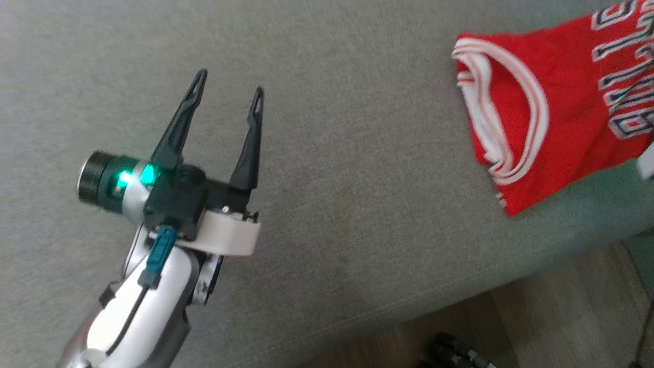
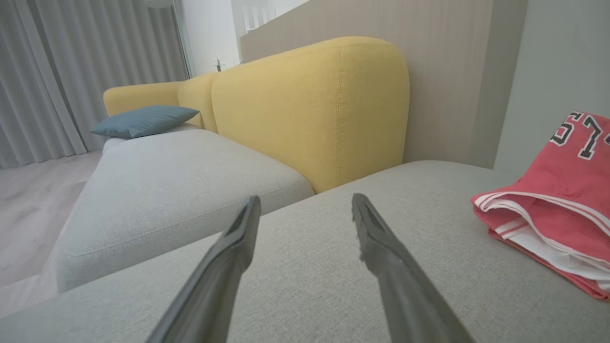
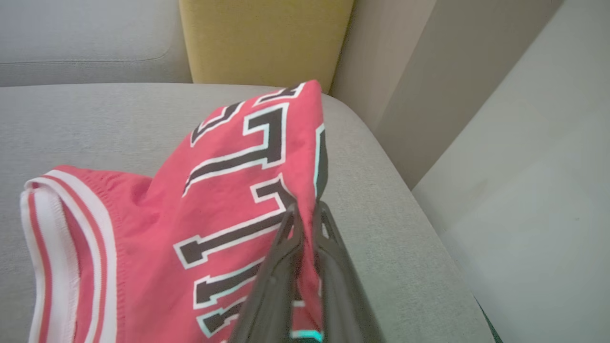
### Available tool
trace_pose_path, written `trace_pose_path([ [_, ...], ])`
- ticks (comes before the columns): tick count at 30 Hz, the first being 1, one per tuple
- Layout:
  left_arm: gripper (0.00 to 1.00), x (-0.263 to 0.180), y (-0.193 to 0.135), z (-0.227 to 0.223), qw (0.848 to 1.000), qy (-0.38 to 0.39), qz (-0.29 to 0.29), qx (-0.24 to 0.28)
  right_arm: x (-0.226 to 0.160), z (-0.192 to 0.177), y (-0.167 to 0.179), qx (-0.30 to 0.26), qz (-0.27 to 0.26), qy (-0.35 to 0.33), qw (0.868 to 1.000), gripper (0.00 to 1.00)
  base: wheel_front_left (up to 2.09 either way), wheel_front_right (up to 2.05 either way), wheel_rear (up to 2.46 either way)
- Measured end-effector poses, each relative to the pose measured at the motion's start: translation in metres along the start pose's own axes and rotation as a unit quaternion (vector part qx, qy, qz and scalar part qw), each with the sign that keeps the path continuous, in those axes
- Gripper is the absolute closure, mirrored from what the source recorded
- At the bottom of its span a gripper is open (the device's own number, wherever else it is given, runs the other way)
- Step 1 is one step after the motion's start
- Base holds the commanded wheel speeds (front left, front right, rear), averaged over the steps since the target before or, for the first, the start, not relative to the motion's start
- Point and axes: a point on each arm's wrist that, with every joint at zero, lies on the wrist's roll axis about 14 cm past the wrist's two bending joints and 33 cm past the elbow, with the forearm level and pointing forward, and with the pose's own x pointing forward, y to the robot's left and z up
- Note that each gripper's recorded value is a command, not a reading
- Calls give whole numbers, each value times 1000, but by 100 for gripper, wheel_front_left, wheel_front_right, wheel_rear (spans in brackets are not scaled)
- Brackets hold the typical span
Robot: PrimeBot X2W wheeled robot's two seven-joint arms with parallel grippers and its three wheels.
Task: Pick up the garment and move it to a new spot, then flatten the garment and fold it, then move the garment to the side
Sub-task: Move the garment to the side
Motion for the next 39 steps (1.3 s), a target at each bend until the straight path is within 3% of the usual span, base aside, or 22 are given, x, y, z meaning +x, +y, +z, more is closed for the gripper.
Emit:
trace_pose_path([
  [9, 0, 21, -7, -30, 1000, 1, -24, -19, 29, -7, -39, -9, -66, 16, 998, 100, 0, 0, 0],
  [14, 0, 24, -4, -37, 999, 3, -24, -22, 41, -17, -41, -30, -72, 28, 997, 100, 0, 0, 0],
  [15, 0, 22, -3, -37, 1000, 3, -22, -21, 42, -18, -42, -28, -73, 27, 997, 76, 0, 0, 0],
  [17, 0, 20, -2, -35, 1000, 3, -22, -17, 43, -21, -43, -29, -77, 26, 996, 0, 0, 0, 0],
  [23, 0, 15, 2, -21, 1000, -3, -12, -10, 35, -2, -52, -20, -96, -37, 994, 0, 0, 0, 0],
  [28, 0, 3, 9, -13, 1000, 6, 13, -8, 20, 13, -24, -5, -66, -106, 992, 0, 0, 0, 0],
  [33, 0, -25, 27, -8, 997, 33, 66, -3, -10, 29, 35, 17, 6, -168, 986, 0, 0, 0, 0],
  [39, 0, -57, 62, 15, 990, 32, 139, 22, -38, 35, 108, 45, 99, -185, 977, 0, 0, 0, 0],
])
